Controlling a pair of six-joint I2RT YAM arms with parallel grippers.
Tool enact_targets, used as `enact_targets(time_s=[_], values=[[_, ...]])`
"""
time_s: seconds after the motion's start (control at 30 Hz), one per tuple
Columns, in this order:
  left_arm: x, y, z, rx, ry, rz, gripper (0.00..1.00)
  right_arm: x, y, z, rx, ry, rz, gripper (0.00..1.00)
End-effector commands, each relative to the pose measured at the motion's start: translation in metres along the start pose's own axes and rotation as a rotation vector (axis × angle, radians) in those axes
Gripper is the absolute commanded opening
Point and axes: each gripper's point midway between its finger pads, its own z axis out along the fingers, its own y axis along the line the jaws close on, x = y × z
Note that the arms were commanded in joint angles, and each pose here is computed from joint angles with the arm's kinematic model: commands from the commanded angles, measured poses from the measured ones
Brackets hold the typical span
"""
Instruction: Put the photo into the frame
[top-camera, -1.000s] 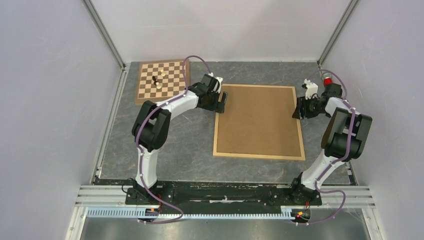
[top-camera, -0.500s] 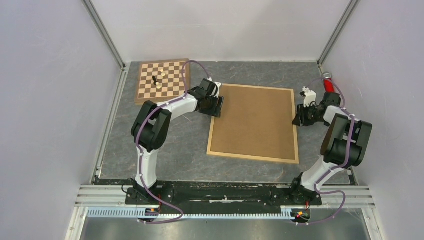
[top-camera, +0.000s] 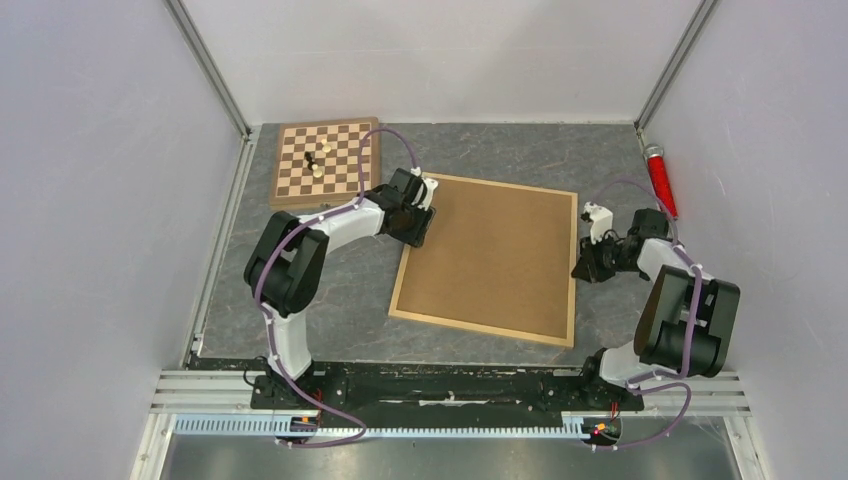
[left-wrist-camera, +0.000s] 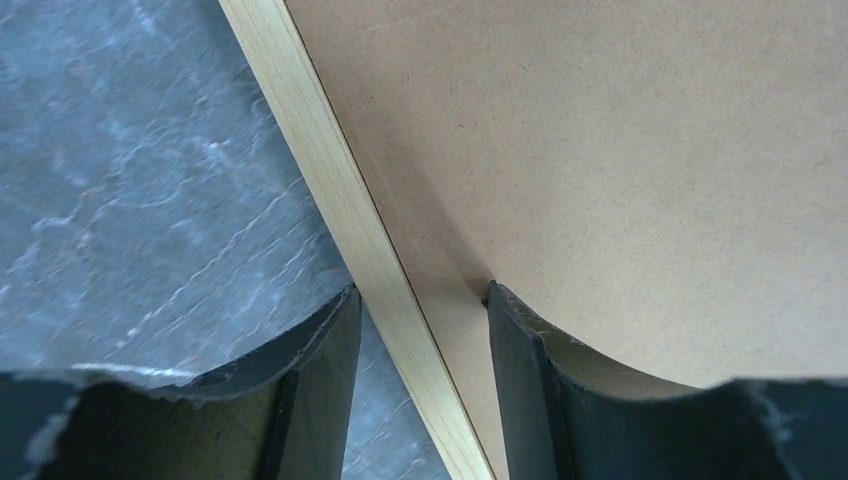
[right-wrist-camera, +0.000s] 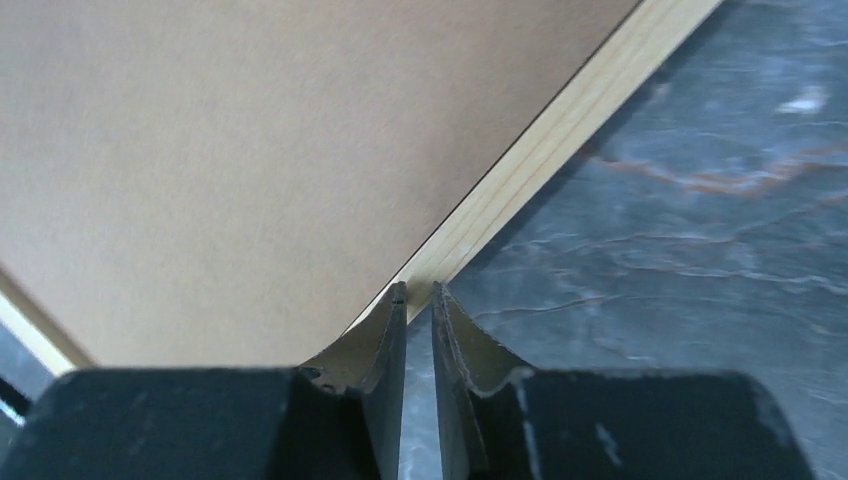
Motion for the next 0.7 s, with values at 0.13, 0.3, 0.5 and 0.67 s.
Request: enact_targets(time_s=[0.13,0.3,0.5,0.67], values=[[0.022,0.042,-0.016,-0.145,0.091,0.265,0.56,0.008,0.063,-0.002,-0.206,0.012,-0.183,0.17],[0.019,0.046,-0.010,-0.102,0.116,0.343,0.56,0.017,0.094,-0.002,-0.353,0.068,-0.306,0.23],[0.002,0.054,-0.011,-0.105,0.096,0.411,0.61,0.001,0.090,-0.005,-0.348,0.055,-0.371,0.37],[-0.021,0.040,-0.037,-0.054,0.018,0.381,0.82,-0.047,0.052,-0.013,-0.108,-0.021,-0.399,0.50]])
